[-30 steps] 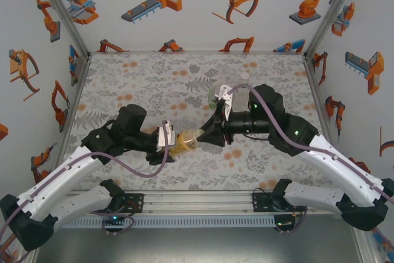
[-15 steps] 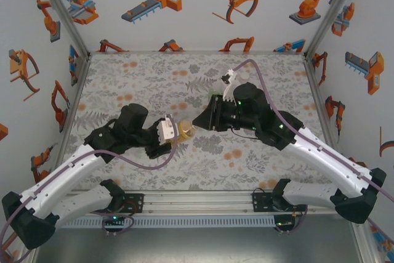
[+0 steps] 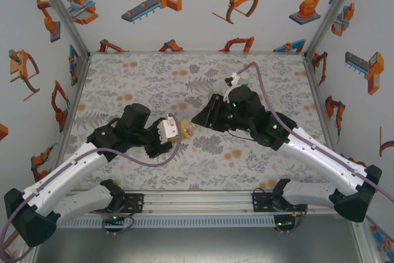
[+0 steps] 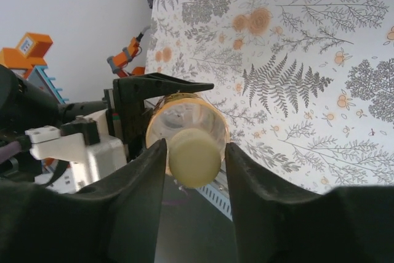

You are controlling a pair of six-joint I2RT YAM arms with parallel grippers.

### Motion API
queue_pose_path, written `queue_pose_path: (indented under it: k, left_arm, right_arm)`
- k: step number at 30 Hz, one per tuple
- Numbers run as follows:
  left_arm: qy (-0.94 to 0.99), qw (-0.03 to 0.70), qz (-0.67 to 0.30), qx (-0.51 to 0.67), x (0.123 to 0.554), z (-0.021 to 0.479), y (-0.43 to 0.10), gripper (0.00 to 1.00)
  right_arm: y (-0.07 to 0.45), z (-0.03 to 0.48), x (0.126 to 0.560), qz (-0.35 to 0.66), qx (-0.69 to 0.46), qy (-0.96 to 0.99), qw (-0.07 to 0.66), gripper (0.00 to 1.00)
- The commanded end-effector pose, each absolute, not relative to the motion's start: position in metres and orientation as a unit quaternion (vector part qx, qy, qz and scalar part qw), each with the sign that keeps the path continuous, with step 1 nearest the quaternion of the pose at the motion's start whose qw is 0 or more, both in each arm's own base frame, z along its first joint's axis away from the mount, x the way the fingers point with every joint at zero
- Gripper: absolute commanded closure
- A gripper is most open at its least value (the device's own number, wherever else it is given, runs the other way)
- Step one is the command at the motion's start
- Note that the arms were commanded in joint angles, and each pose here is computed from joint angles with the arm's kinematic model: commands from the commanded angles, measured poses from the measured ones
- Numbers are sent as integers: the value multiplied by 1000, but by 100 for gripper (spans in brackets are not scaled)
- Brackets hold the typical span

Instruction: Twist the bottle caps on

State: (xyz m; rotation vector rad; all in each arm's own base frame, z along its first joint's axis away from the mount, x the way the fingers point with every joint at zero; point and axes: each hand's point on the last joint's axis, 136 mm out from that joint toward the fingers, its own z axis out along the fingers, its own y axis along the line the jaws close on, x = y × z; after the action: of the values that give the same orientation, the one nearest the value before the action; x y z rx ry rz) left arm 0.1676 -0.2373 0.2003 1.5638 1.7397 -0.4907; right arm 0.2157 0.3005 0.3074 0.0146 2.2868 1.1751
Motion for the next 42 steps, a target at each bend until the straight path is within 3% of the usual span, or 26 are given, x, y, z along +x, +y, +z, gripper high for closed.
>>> queue_pose_path:
  k: [1,6,12,16,20,26,32,42]
  left_arm:
    - [624,419,-233,617,163,237,-256,100]
    - [614,416,-247,624,157,239,-258,100]
    - [600,409,-269,632,148,240,-262,100]
    - [585,403,-291,641,139,242,-264,100]
    - [562,391,-323,653,125,245,-268,100]
    - [536,374,-360,666,109,248,-269,100]
    - [533,368,-365,669,105,247,-269,100]
    - [537,364,-365,668,106,247,-269,100]
  right_arm:
    - [298,329,207,448,-28,841,301,45]
    - [287,349,202,442,-53,832,330,30]
    - [280,379,193,445,-115,806,373,27]
    - [275,397,182,424,-200,779,415,30]
    - [278,408,153,406,-362,700,462,33]
    - [277,402,102,364,-582,553,472,33]
    - [285,402,93,365,-630,503,466,35]
    - [299,406,92,381,-635,484,465,47]
